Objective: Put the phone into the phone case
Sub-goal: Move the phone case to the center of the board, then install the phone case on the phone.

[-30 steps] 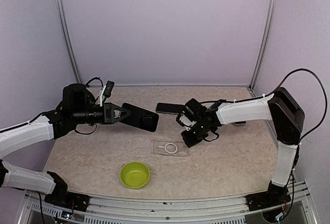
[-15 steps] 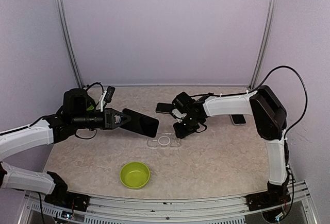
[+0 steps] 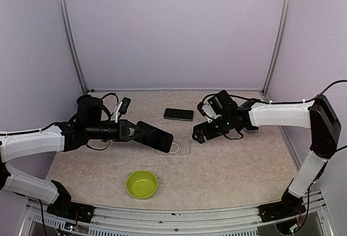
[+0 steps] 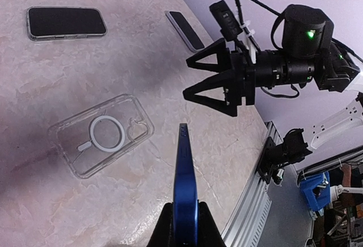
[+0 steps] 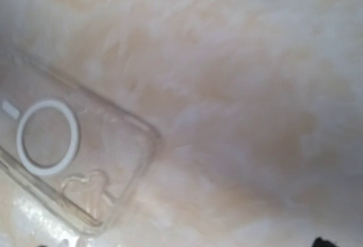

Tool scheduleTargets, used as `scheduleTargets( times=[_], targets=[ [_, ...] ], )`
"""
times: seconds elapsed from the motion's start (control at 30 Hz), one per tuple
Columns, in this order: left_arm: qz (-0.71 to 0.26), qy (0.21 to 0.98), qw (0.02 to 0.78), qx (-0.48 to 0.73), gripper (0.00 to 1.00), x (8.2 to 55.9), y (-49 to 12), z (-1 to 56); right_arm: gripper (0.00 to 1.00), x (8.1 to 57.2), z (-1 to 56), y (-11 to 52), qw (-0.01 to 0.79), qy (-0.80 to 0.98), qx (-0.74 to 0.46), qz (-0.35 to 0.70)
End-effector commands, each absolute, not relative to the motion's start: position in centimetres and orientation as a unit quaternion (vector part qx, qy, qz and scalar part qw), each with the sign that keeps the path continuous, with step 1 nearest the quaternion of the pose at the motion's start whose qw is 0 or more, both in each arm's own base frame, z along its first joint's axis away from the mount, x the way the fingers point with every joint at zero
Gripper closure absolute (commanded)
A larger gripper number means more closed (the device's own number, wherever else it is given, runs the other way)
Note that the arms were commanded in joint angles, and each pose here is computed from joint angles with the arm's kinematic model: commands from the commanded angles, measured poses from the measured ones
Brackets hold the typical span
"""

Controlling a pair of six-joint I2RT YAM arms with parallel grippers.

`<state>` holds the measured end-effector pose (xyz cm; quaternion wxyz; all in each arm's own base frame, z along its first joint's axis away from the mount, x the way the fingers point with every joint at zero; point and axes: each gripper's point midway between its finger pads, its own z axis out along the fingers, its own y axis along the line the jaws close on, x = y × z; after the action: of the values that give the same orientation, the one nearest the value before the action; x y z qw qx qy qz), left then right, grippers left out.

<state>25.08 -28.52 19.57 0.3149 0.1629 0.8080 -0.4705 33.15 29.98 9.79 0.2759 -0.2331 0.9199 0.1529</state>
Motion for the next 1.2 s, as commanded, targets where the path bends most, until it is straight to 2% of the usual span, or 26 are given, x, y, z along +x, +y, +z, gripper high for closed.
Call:
scheduleTargets(
  times=[0.0,0.23,1.17],
  targets=[
    [-0.488,0.785,0.342,0.168,1.00,25.8,-29.5,21.2,0.00,34.7,11.5,27.8,0.339,0.909,-0.162,0.181],
    [-0.492,0.787,0.331,0.170,1.00,26.1,-30.5,20.6,0.00,34.3,10.1,26.4,0.334,0.914,-0.134,0.186],
    [-0.490,0.804,0.300,0.153,1.00,27.1,-31.9,18.8,0.00,33.6,7.6,28.7,0.291,0.914,-0.163,0.231]
  ],
)
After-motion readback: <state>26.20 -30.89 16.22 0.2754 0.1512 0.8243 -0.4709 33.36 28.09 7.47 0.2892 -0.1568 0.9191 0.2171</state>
